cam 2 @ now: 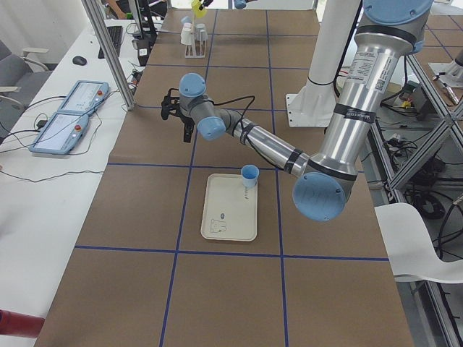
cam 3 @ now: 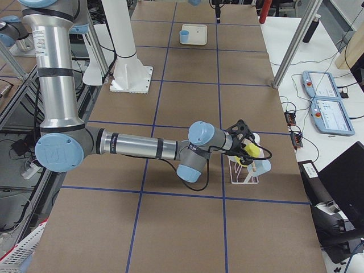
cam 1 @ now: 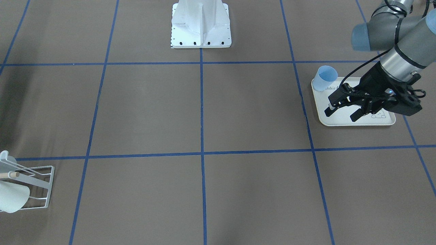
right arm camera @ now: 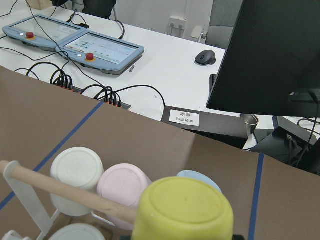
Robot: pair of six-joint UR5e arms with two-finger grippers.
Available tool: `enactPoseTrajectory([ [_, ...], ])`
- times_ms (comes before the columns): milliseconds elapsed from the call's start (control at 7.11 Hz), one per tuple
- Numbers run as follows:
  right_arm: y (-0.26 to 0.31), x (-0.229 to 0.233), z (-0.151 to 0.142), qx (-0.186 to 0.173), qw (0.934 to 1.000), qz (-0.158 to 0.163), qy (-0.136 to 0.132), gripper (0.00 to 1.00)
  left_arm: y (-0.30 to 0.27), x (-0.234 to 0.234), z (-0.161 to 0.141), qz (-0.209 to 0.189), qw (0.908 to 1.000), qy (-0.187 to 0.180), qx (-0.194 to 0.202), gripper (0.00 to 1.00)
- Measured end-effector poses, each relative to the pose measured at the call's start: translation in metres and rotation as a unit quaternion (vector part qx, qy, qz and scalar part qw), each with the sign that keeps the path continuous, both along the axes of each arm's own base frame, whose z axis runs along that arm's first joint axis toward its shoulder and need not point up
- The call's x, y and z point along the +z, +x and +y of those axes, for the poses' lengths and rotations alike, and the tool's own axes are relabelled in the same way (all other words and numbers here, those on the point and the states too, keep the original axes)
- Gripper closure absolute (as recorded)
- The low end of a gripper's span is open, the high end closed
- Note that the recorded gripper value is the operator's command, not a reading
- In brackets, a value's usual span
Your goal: Transfer IKEA cup to right arm and place on rack
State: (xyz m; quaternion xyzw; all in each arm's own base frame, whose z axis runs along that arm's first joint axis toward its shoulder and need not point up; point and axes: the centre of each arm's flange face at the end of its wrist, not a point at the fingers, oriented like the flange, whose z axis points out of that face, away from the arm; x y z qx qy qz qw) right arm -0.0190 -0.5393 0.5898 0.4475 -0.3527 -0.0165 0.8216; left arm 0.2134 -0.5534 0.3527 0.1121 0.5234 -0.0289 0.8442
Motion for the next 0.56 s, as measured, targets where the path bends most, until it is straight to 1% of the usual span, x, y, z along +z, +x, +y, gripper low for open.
enactPoseTrajectory([
  [281, -0.011, 0.011, 0.002, 0.002, 1.0000, 0.004, 0.007, 1.00, 0.001, 0.001, -0.001, -0.001, 1.0000, -0.001, 0.001, 0.00],
  [422, -0.015, 0.012, 0.002, 0.002, 1.0000, 0.005, 0.008, 0.98, 0.001, 0.001, -0.001, -0.001, 1.0000, -0.001, 0.001, 0.00],
  [563, -0.019, 0.012, 0.002, 0.002, 0.9999, 0.007, 0.009, 0.79, 0.001, 0.001, -0.001, -0.001, 1.0000, -0.001, 0.001, 0.00],
])
